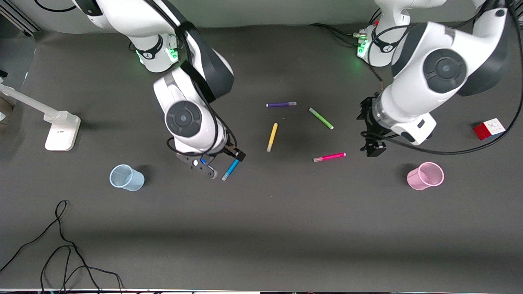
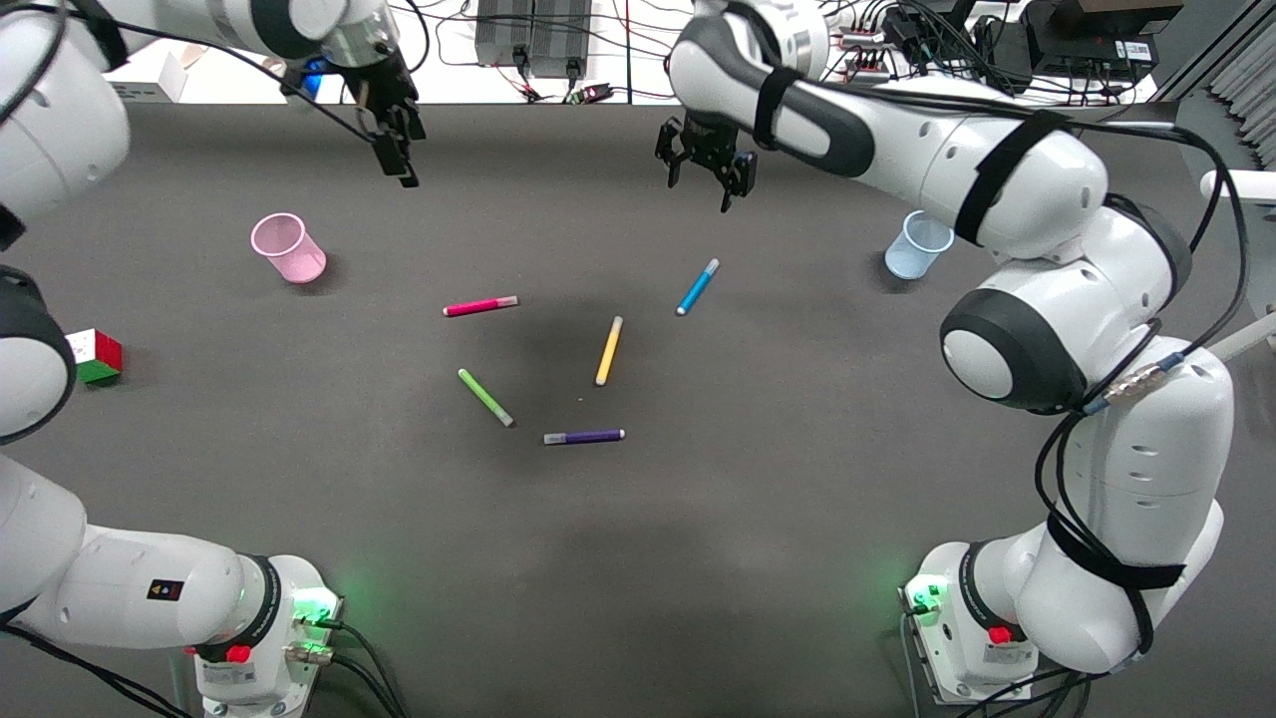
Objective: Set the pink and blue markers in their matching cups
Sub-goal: 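Reach the right gripper to the blue marker while the left gripper reaches the pink marker, then close the right gripper on the blue marker while the left gripper grasps the pink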
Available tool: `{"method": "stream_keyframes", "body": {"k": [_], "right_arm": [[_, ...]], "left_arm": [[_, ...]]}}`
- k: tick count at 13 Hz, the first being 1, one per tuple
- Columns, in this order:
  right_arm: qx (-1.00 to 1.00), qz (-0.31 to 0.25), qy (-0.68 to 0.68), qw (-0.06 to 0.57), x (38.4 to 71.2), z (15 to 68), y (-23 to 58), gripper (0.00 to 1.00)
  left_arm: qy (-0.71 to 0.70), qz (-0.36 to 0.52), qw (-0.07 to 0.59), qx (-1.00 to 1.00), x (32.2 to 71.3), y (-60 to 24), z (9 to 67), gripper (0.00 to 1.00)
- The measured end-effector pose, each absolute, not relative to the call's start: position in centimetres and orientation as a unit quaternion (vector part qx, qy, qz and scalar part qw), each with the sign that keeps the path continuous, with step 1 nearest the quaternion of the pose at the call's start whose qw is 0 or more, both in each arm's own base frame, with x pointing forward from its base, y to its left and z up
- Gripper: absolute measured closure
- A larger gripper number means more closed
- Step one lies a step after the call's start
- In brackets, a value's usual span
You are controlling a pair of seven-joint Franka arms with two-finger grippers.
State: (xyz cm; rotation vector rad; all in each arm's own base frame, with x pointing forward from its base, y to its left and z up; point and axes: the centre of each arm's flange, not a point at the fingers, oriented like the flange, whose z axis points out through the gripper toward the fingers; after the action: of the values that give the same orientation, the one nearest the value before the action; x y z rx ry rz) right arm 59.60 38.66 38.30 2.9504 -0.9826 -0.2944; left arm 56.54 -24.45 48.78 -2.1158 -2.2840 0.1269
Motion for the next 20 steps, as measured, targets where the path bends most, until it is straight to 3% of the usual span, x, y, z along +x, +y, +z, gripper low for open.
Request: {"method": "stream_keyframes", "body": {"k": [4, 12, 15, 20], "right_arm": [[0.936, -0.112, -0.331, 0.031, 58.6, 30.0, 37.2, 0.0], [0.928, -0.125, -0.351, 0.032, 57.6, 18.3, 38.5, 0.02], [0.928, -0.127, -0.35, 0.037, 57.1, 16.8, 38.9, 0.02], [0.925, -0.129, -0.356, 0.035, 57.1, 16.8, 39.0, 0.12]], "left_arm": [[-0.752, 0.033, 0.008, -0.659, 56.5, -27.3, 40.5, 0.0], [-0.775, -0.026, 0.005, -0.631, 54.4, -28.7, 24.9, 0.0], [-0.78, -0.033, 0.01, -0.625, 54.1, -28.8, 20.5, 0.0], [-0.779, -0.038, 0.023, -0.626, 53.5, -28.8, 17.5, 0.0]]}}
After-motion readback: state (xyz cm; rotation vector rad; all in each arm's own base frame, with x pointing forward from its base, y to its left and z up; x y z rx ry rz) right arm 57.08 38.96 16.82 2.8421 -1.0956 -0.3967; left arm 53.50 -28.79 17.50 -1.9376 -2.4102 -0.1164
